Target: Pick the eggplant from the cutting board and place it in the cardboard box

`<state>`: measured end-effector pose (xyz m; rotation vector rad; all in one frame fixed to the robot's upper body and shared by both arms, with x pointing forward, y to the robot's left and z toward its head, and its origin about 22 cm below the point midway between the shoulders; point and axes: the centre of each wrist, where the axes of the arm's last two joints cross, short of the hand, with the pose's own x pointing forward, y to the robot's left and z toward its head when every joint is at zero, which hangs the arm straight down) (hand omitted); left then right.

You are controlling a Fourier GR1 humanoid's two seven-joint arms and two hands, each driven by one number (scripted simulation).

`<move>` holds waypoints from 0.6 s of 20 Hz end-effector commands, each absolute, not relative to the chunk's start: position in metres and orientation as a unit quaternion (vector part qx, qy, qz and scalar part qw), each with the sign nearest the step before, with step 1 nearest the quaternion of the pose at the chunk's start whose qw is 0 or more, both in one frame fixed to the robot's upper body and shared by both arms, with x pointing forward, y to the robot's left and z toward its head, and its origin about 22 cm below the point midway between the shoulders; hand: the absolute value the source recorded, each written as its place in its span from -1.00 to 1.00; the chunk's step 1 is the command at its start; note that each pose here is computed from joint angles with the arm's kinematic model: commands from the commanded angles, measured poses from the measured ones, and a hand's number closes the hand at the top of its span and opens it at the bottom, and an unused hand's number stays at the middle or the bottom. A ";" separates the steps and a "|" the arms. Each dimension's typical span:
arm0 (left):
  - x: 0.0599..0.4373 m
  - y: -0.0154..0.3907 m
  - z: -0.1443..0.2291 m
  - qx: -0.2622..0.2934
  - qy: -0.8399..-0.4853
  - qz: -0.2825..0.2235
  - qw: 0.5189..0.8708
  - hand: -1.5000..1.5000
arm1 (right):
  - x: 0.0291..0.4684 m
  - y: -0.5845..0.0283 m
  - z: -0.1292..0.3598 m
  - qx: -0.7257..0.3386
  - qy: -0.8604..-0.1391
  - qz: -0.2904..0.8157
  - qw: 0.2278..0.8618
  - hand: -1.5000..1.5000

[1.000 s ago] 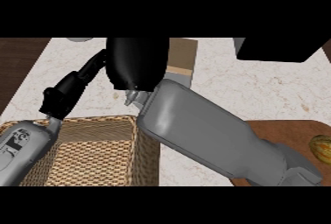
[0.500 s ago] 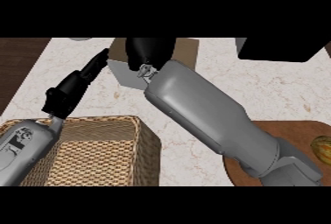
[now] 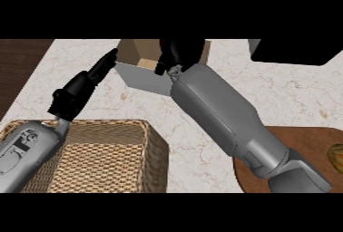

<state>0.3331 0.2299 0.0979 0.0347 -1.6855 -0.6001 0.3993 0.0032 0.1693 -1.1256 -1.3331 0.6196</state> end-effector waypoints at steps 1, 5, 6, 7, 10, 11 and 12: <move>0.311 0.196 0.058 -0.047 -0.719 -0.236 0.652 0.00 | 0.403 -0.008 0.144 -0.455 -0.566 0.223 0.650 -1.00; 0.315 0.195 0.062 -0.048 -0.721 -0.240 0.648 0.00 | 0.407 -0.011 0.147 -0.422 -0.627 0.164 0.634 -1.00; 0.312 0.194 0.061 -0.043 -0.719 -0.239 0.652 0.00 | 0.407 -0.011 0.151 -0.417 -0.642 0.135 0.629 -1.00; 0.308 0.199 0.059 -0.050 -0.714 -0.239 0.656 0.00 | 0.403 -0.008 0.158 -0.403 -0.663 0.106 0.623 -1.00; 0.316 0.205 0.062 -0.036 -0.714 -0.233 0.660 0.00 | 0.400 -0.015 0.149 -0.383 -0.706 0.027 0.595 -1.00; 0.313 0.202 0.056 -0.044 -0.716 -0.230 0.658 0.00 | 0.399 -0.017 0.150 -0.370 -0.707 0.004 0.602 -1.00; 0.316 0.202 0.062 -0.038 -0.718 -0.221 0.659 0.00 | 0.402 -0.020 0.160 -0.355 -0.718 -0.027 0.598 -1.00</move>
